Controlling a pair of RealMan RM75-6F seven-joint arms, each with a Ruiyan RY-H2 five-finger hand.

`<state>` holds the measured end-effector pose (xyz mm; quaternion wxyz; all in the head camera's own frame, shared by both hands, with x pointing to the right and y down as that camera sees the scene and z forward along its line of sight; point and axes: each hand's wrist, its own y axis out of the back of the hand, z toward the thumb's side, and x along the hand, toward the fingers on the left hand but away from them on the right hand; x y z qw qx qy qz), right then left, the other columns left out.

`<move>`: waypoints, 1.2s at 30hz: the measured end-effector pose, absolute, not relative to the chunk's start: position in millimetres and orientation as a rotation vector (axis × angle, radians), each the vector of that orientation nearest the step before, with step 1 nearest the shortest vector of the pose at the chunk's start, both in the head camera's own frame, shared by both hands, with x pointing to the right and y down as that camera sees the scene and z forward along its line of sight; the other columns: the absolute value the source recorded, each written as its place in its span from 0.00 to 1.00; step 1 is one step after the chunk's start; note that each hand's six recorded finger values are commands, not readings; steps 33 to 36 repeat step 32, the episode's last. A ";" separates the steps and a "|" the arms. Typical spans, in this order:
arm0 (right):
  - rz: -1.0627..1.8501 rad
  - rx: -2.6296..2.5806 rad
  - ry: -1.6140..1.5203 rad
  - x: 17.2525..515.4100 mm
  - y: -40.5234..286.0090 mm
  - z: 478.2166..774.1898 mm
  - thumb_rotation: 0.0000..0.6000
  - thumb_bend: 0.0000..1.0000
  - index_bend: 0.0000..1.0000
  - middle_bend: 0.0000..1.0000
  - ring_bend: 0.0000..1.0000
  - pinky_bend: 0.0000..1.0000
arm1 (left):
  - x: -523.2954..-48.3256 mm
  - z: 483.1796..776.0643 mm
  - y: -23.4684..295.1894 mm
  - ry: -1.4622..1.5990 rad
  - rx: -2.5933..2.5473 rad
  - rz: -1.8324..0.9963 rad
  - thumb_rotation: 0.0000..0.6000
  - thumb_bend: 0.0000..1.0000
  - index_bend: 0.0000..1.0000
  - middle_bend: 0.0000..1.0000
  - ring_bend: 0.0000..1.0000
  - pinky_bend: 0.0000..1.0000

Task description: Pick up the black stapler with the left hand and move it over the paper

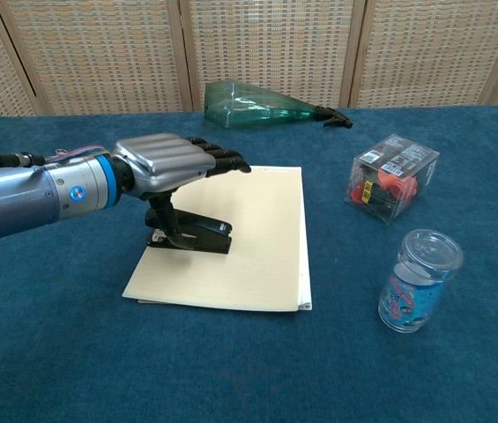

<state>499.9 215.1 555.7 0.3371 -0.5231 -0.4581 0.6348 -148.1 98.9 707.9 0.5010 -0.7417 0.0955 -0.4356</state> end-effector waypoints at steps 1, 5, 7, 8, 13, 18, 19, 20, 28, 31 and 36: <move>1.651 -1.364 -1.195 499.5 215.1 555.1 1.00 0.00 0.00 0.00 0.00 0.00 | -149.0 701.9 97.1 0.251 -1.800 -1.043 1.00 0.00 0.00 0.00 0.00 0.01; 1.634 -1.375 -1.197 496.0 214.8 552.8 1.00 0.00 0.00 0.00 0.00 0.00 | -163.8 670.4 84.6 0.345 -1.803 -1.005 1.00 0.00 0.00 0.00 0.00 0.01; 1.625 -1.381 -1.196 494.1 215.0 551.5 1.00 0.00 0.00 0.00 0.00 0.00 | -176.1 656.6 79.2 0.384 -1.793 -1.000 1.00 0.00 0.00 0.00 0.00 0.01; 1.621 -1.383 -1.196 493.3 215.0 551.0 1.00 0.00 0.00 0.00 0.00 0.00 | -186.0 647.9 76.3 0.409 -1.785 -1.001 1.00 0.00 0.00 0.00 0.00 0.01; 1.603 -1.395 -1.198 489.4 215.2 548.8 1.00 0.00 0.00 0.00 0.00 0.00 | -235.6 621.1 73.4 0.508 -1.751 -1.041 1.00 0.00 0.00 0.00 0.00 0.00; 1.591 -1.409 -1.199 486.2 215.6 547.8 1.00 0.00 0.00 0.00 0.00 0.00 | -292.4 606.3 83.3 0.601 -1.724 -1.125 1.00 0.00 0.00 0.00 0.00 0.00; 1.587 -1.411 -1.199 485.5 215.5 547.4 1.00 0.00 0.00 0.00 0.00 0.00 | -304.5 603.9 86.5 0.623 -1.719 -1.147 1.00 0.00 0.00 0.00 0.00 0.00; 1.583 -1.413 -1.199 484.7 215.4 547.1 1.00 0.00 0.00 0.00 0.00 0.00 | -320.5 601.2 92.5 0.659 -1.717 -1.180 1.00 0.00 0.00 0.00 0.00 0.00; 1.563 -1.434 -1.188 478.3 217.6 546.8 1.00 0.00 0.00 0.00 0.00 0.00 | -429.1 574.1 152.4 0.944 -1.649 -1.456 1.00 0.00 0.00 0.00 0.00 0.00; 1.551 -1.441 -1.183 475.8 217.5 546.3 1.00 0.00 0.00 0.00 0.00 0.00 | -464.0 556.9 179.4 1.081 -1.604 -1.527 1.00 0.00 0.00 0.00 0.00 0.00; 1.550 -1.441 -1.183 475.6 217.6 546.1 1.00 0.00 0.00 0.00 0.00 0.00 | -472.7 550.3 186.9 1.120 -1.593 -1.536 1.00 0.00 0.00 0.00 0.00 0.00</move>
